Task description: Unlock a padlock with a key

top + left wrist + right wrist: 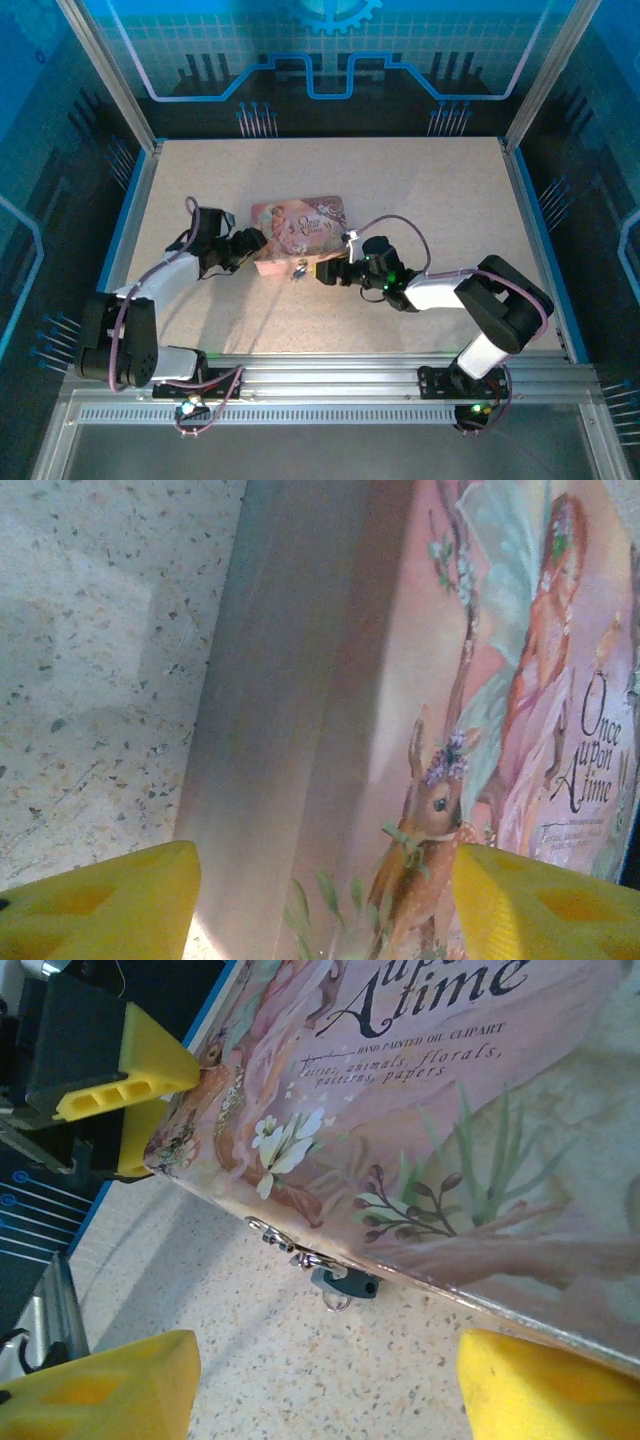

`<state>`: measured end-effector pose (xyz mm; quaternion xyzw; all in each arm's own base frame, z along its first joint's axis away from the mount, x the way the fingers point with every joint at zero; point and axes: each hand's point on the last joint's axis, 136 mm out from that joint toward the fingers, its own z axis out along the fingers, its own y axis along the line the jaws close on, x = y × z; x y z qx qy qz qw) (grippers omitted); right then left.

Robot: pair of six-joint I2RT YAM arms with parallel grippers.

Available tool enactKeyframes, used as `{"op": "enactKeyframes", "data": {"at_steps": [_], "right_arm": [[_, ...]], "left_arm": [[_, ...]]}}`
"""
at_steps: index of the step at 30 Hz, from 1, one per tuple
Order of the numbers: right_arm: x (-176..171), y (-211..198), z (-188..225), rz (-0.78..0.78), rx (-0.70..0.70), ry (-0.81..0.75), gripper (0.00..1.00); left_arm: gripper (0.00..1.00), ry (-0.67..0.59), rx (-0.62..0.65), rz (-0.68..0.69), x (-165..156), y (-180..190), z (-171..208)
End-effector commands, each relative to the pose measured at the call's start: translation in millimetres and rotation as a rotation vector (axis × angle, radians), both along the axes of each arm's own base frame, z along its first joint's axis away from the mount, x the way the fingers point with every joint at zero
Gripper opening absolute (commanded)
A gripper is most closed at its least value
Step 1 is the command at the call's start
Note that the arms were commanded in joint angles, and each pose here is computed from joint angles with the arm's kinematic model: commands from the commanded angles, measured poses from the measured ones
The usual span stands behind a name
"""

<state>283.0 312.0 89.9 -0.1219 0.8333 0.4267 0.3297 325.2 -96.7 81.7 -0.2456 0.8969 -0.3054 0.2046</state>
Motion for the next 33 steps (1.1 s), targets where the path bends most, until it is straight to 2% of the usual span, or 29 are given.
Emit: {"op": "enactKeyframes", "data": {"at_steps": [1, 14, 21, 25, 33], "right_arm": [[16.2, -3.7, 4.7, 0.003, -0.028, -0.077, 0.72], [43.8, -4.8, 20.8, 0.037, 0.008, -0.199, 0.75], [27.0, -17.9, 16.2, 0.037, 0.014, -0.194, 0.76], [11.1, -20.1, 14.8, 0.068, 0.056, -0.177, 0.81], [-1.6, -5.3, 5.3, 0.126, 0.116, -0.138, 0.84]], "left_arm": [[0.62, 0.013, -0.002, -0.046, -11.8, -7.9, -9.2], [0.56, 0.067, -0.045, -0.041, -58.6, -27.8, -31.3], [0.56, 0.054, -0.036, -0.023, -64.4, -23.7, -25.9], [0.56, 0.049, -0.044, -0.017, -64.0, -24.0, -23.6], [0.56, 0.050, -0.055, -0.017, -65.3, -27.4, -24.3]]}}
